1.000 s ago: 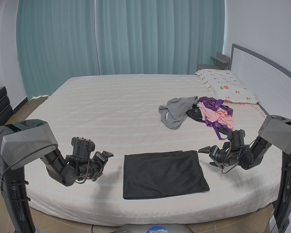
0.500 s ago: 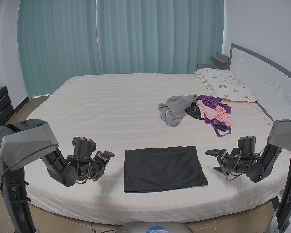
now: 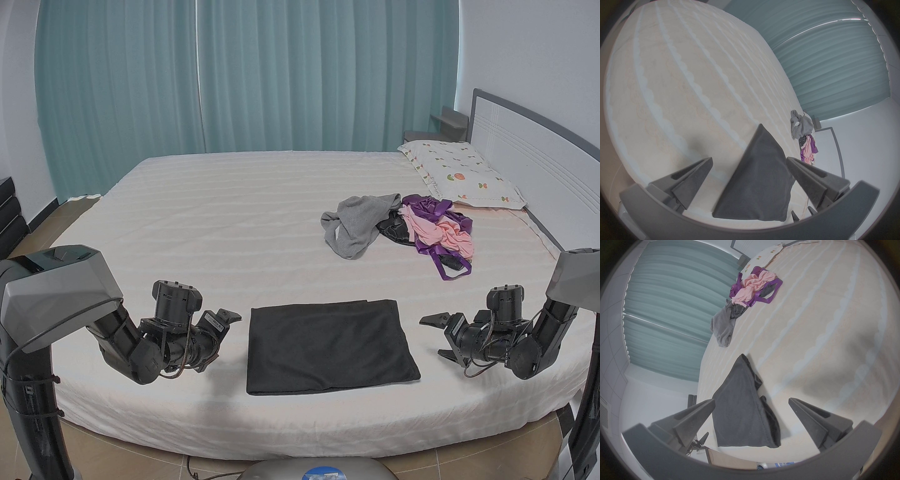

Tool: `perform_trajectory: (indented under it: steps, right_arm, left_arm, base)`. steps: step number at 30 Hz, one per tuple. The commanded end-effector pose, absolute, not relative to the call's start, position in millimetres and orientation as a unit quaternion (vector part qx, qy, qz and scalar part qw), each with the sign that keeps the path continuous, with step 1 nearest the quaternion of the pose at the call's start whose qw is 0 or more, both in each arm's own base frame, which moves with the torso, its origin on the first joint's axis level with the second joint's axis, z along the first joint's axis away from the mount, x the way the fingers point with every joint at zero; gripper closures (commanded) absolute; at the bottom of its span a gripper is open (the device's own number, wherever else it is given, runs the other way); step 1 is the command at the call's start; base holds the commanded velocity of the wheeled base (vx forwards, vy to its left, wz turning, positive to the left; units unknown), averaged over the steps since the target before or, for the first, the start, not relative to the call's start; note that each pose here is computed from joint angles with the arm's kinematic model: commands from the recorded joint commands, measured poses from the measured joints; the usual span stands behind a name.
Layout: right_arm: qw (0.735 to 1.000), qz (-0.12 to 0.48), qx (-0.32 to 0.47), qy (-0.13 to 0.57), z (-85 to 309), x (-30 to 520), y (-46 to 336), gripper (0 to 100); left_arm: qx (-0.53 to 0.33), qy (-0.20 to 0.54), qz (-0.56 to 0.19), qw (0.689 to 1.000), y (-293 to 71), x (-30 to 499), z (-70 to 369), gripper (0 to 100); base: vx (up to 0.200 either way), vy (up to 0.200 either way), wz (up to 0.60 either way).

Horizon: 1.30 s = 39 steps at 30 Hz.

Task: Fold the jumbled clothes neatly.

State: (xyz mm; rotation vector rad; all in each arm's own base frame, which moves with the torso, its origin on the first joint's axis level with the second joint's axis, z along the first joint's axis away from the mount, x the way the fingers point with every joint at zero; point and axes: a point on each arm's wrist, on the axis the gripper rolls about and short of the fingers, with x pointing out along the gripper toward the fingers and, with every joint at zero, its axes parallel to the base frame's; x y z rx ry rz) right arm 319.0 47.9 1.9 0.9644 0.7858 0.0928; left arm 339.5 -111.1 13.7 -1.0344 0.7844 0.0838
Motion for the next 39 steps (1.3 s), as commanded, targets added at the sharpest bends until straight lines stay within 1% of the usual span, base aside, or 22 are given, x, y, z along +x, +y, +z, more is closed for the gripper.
perform_trajectory:
  steps: [1, 9, 18, 19, 23, 25, 26, 29, 34, 35, 39]
  right_arm:
    - [0.810, 0.042, 0.451, 0.372, -1, 319, 48, 0]
    - [0.808, 0.038, 0.451, 0.378, -7, 320, 48, 0]
    - [0.801, 0.035, 0.457, 0.384, -8, 317, 51, 0]
    - [0.799, 0.034, 0.461, 0.384, -8, 317, 52, 0]
    - [0.798, 0.034, 0.463, 0.384, -8, 317, 52, 0]
    - [0.799, 0.034, 0.462, 0.384, -9, 316, 52, 0]
    - [0.800, 0.037, 0.461, 0.382, -9, 315, 53, 0]
    - [0.804, 0.044, 0.462, 0.371, -11, 313, 53, 0]
    - [0.807, 0.048, 0.462, 0.365, -14, 311, 53, 0]
    - [0.807, 0.049, 0.462, 0.365, -14, 311, 53, 0]
    - [0.807, 0.048, 0.462, 0.365, -14, 311, 53, 0]
  left_arm:
    - [-0.481, 0.366, 0.038, 0.796, -112, 340, 13, 0]
    - [-0.473, 0.365, 0.036, 0.801, -113, 343, 10, 0]
    - [-0.442, 0.372, 0.029, 0.816, -112, 344, -1, 0]
    - [-0.430, 0.369, 0.020, 0.824, -112, 345, -2, 0]
    - [-0.416, 0.358, 0.004, 0.836, -111, 347, -8, 0]
    - [-0.412, 0.357, -0.004, 0.838, -111, 348, -11, 0]
    - [-0.399, 0.353, -0.014, 0.846, -111, 349, -14, 0]
    - [-0.378, 0.350, -0.028, 0.857, -110, 349, -20, 0]
    - [-0.361, 0.362, -0.061, 0.857, -110, 346, -22, 0]
    - [-0.351, 0.368, -0.080, 0.857, -109, 344, -24, 0]
    - [-0.324, 0.365, -0.111, 0.866, -108, 343, -31, 0]
  base:
    - [0.000, 0.000, 0.00]
    - [0.000, 0.000, 0.00]
    - [0.000, 0.000, 0.00]
    - [0.000, 0.000, 0.00]
    - [0.000, 0.000, 0.00]
    - [0.000, 0.000, 0.00]
    - [0.000, 0.000, 0.00]
    - [0.000, 0.000, 0.00]
    - [0.000, 0.000, 0.00]
    - [0.000, 0.000, 0.00]
    - [0.000, 0.000, 0.00]
